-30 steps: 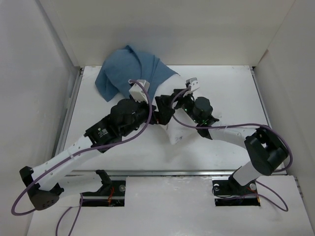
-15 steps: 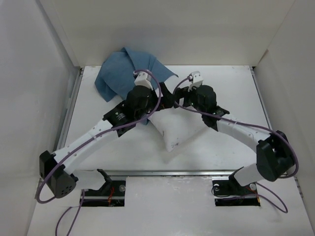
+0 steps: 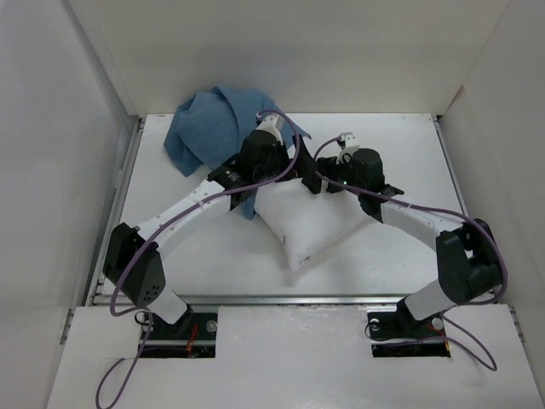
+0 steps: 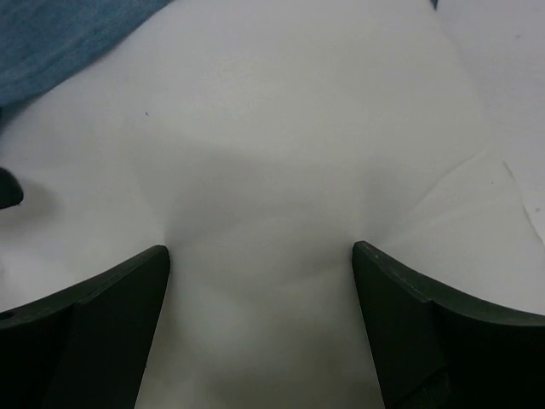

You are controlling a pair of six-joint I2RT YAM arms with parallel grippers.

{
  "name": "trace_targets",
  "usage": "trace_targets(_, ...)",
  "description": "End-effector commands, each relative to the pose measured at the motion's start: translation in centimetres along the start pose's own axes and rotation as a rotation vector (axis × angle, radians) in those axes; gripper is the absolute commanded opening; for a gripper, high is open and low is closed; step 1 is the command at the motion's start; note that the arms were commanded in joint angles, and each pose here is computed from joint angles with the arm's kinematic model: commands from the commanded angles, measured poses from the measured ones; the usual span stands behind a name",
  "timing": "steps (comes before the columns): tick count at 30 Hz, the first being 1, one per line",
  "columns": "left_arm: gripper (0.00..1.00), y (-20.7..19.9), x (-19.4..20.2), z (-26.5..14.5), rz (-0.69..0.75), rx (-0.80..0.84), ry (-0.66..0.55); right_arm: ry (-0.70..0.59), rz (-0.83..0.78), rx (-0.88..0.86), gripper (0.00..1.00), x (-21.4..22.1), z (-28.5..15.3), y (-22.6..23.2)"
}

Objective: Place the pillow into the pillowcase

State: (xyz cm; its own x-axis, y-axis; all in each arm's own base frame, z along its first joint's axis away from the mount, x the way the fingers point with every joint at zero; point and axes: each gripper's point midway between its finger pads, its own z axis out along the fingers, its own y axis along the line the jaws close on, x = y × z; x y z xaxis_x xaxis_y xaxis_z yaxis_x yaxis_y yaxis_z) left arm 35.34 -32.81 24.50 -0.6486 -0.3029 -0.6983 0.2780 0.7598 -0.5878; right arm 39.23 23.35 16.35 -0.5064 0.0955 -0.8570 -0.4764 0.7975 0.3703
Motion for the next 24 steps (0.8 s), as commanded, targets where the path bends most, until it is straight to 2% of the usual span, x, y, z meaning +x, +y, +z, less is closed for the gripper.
trace_targets(1,1.00,12.7,-0.7,0.4,0.064,-0.411,0.015,0.137,0.013,-0.377,0.93,3.6,-4.0,9.4)
trace_targets(4,1.00,14.6,-1.0,1.0,0.053,-0.445,0.025,0.171,-0.060,-0.515,0.93,5.5,-5.5,13.6)
trace_targets(5,1.00,14.4,-1.4,1.0,0.052,-0.440,0.018,0.169,-0.106,-0.616,0.93,5.2,-6.6,16.7)
trace_targets(8,1.00,15.7,-1.8,1.3,0.051,-0.472,0.016,0.192,-0.254,-0.833,0.93,5.4,-9.9,21.8)
trace_targets(11,1.00,16.7,-2.8,1.5,0.051,-0.503,0.005,0.129,-0.384,-0.986,0.93,3.8,-12.5,25.0)
trace_targets(12,0.96,17.2,-3.1,1.5,0.045,-0.514,0.007,0.105,-0.393,-0.991,0.93,3.0,-12.9,25.3)
trace_targets(14,0.96,16.5,-3.8,0.7,0.054,-0.508,-0.001,0.066,-0.389,-0.851,0.93,1.7,-12.3,24.1)
trace_targets(15,0.95,15.8,-4.3,0.2,0.060,-0.484,-0.011,-0.013,-0.371,-0.630,0.94,-0.5,-10.2,21.8)
trace_targets(16,0.95,13.8,-5.2,-1.1,0.075,-0.432,-0.050,-0.052,-0.328,-0.480,0.98,-1.8,-9.3,19.9)
trace_targets(18,0.96,11.5,-4.9,-2.2,0.123,-0.353,-0.078,-0.102,-0.176,-0.205,1.00,-3.7,-8.1,15.7)
trace_targets(19,0.96,10.4,-4.9,-2.9,0.139,-0.317,-0.087,-0.186,-0.122,-0.005,1.00,-6.7,-8.0,12.0)
trace_targets(20,0.98,8.5,-5.7,-4.5,0.143,-0.264,-0.128,-0.187,-0.097,0.078,1.00,-7.1,-7.5,10.1)
trace_targets(22,1.00,7.5,-4.2,-5.5,0.163,-0.203,-0.095,-0.236,-0.002,0.257,1.00,-8.9,-7.7,5.4)
trace_targets(24,1.00,6.0,-3.0,-6.7,0.184,-0.126,-0.083,-0.236,0.028,0.291,1.00,-9.5,-7.2,3.3)
